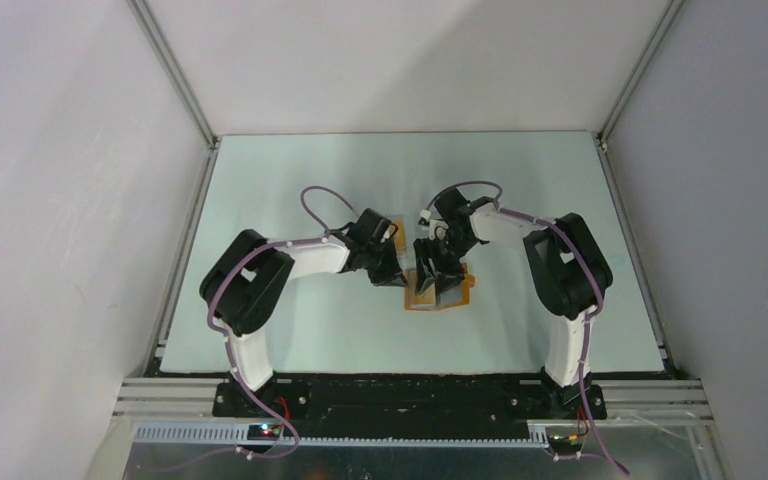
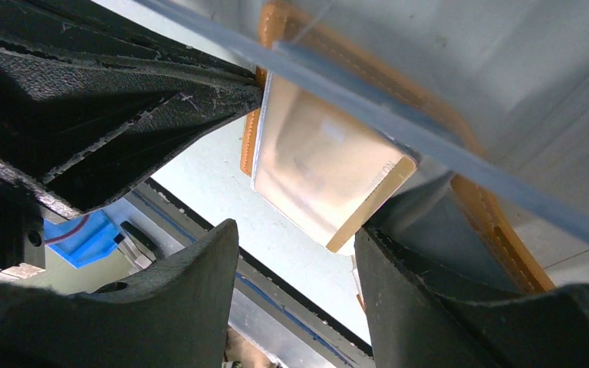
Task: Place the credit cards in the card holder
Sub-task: Insert the credit card into the card holder.
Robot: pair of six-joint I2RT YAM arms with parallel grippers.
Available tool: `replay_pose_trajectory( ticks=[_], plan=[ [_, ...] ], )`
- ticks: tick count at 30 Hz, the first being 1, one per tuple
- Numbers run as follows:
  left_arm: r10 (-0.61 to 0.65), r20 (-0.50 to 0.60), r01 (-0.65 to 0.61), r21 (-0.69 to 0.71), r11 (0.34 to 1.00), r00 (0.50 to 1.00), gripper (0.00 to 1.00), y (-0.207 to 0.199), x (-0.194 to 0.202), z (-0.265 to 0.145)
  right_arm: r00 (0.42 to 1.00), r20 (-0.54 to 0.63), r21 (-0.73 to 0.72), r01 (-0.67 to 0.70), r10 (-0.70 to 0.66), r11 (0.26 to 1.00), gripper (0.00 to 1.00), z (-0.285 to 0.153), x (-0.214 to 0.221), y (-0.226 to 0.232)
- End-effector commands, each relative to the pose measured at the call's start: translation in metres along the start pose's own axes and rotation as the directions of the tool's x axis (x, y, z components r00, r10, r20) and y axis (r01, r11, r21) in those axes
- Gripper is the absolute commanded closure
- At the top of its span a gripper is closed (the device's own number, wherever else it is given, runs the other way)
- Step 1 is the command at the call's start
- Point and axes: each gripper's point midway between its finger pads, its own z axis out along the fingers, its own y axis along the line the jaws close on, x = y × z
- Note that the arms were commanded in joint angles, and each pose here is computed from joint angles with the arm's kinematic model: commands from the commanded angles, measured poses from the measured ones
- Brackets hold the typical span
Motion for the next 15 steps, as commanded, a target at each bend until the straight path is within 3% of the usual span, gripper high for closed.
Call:
replay_pose_trajectory(
  ticks=[1,15],
  plan=[
    [0.012,-0.023,-0.012,0.007,1.000,1.000,0.97,-0.004,0.008,0.010,0.996,0.021,-0.077,0.090,-0.089,0.993,0.39,0.005,-0.012,0.026],
    [0.013,-0.011,-0.013,0.018,1.000,1.000,1.00,-0.011,0.010,0.005,0.994,0.007,-0.107,0.111,-0.111,0.988,0.37,0.007,-0.011,0.040]
  ],
)
